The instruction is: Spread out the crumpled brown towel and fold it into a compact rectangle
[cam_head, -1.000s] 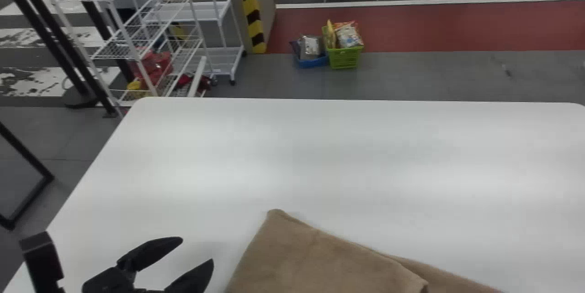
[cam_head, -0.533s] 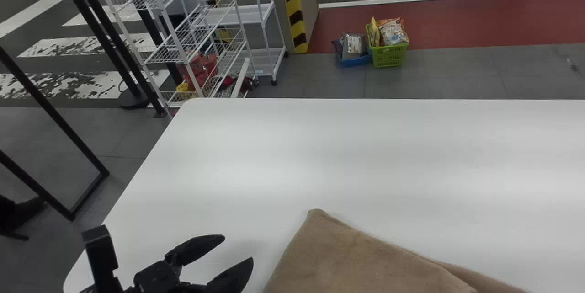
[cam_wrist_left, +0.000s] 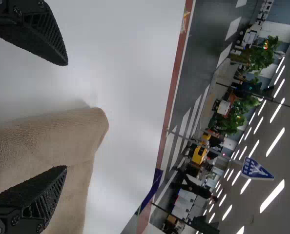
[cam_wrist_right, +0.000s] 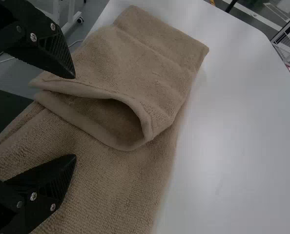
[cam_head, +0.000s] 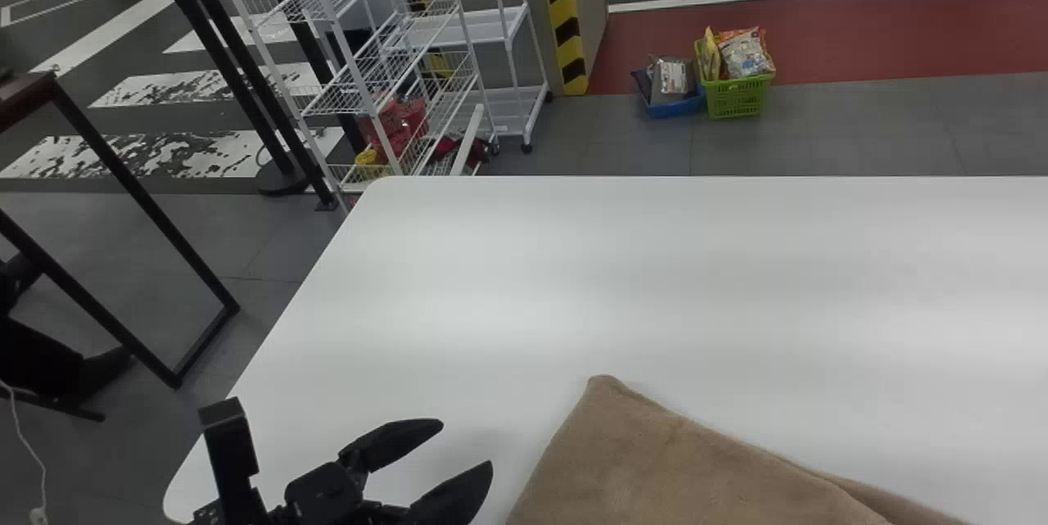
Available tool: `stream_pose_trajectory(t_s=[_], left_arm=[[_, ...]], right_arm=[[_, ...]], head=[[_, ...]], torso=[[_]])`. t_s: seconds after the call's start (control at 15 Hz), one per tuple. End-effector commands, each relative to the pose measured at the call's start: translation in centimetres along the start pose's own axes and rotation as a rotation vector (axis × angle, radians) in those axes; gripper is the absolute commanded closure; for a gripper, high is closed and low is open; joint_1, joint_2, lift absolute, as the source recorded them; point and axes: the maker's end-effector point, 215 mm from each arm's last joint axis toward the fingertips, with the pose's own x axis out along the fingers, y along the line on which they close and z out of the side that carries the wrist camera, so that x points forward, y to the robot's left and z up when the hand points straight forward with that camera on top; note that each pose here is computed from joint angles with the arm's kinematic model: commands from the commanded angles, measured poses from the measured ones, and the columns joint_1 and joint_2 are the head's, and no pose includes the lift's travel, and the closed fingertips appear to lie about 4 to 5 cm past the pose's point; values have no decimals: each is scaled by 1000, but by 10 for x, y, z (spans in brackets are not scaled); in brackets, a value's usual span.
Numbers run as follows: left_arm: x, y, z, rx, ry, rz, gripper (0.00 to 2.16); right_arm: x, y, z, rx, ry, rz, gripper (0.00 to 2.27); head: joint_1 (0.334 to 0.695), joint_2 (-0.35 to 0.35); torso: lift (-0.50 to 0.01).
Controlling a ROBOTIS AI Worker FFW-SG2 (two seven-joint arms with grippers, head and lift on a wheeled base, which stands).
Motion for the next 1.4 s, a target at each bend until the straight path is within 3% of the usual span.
stream_pose_trajectory(t_s=[0.0,0.4,0.67,1.2,1.33], left_arm=[[1,0,-1,-5,0,-1,49],[3,0,-6,-15,5,-6,49],[3,1,-9,-20,8,-6,53],[3,1,-11,-25,8,-11,56],[3,1,-12,-27,9,-12,60]], right_arm=[[1,1,0,13,8,0,289],[14,0,8,-6,31,-20,410],[21,-4,16,-20,38,-39,677],[29,-13,27,-23,34,-72,772],[32,-19,27,-17,41,-86,994]], head=[[695,327],[695,333],[695,329],[695,325],[695,318]], torso=[[-127],[-127],[-127],[-127],[-127]])
